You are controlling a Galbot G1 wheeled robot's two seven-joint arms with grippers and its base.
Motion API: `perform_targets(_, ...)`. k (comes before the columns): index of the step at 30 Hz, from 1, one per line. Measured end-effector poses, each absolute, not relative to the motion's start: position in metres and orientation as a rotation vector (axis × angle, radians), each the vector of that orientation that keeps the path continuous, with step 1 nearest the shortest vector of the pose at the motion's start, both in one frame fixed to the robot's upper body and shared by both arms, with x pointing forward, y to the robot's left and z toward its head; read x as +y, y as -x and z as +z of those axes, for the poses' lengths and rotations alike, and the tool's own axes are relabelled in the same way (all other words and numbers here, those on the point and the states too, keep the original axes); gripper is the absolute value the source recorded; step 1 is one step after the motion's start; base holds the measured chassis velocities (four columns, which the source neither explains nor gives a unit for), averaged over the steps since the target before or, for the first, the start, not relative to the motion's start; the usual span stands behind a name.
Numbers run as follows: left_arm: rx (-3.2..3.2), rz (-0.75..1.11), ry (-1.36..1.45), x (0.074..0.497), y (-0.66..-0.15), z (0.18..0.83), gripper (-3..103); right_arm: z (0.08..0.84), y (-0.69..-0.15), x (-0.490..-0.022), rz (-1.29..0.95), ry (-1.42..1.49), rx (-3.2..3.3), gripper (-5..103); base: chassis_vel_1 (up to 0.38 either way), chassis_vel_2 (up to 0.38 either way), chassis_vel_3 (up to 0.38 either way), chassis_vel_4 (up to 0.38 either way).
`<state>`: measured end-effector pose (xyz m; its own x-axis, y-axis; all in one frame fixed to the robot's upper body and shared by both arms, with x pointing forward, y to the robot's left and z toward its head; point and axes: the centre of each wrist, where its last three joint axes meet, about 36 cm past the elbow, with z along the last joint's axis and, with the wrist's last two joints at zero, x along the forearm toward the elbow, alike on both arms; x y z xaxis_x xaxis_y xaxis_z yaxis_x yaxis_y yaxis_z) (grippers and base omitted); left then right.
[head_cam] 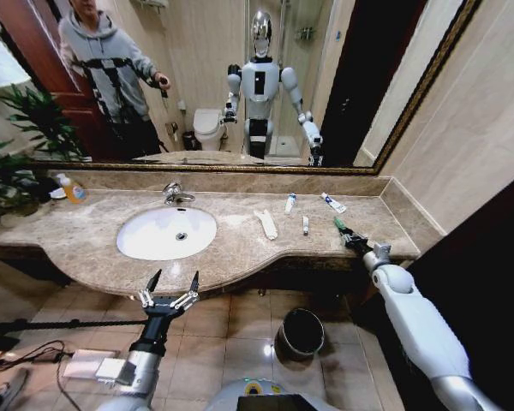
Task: Pick up the trash from the sink and place it in the trash bin.
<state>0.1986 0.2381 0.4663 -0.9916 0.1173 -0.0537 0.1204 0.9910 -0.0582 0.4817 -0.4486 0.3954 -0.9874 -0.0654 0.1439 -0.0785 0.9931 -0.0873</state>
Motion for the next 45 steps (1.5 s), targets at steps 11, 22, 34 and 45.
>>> perform_targets(11, 3.084, -0.095, -0.184, 0.238, -0.199, 0.466, 100, 0.403, -0.394, -0.409, 0.086, -0.063, -3.111, 21, 0.0, 0.0, 0.0, 0.0)
perform_targets(22, 3.084, -0.095, -0.184, 0.238, -0.199, 0.466, 100, 0.382, -0.299, -0.395, 0.071, 0.011, -3.174, 21, 0.0, 0.0, 0.0, 0.0)
perform_targets(34, 3.084, -0.095, -0.184, 0.238, -0.199, 0.466, 100, 0.281, -0.216, -0.371, 0.178, -0.015, -2.996, 21, 0.0, 0.0, 0.0, 0.0)
perform_targets(45, 3.084, -0.095, -0.184, 0.238, -0.199, 0.466, 100, 0.186, -0.189, -0.364, 0.17, -0.052, -2.825, 21, 0.0, 0.0, 0.0, 0.0)
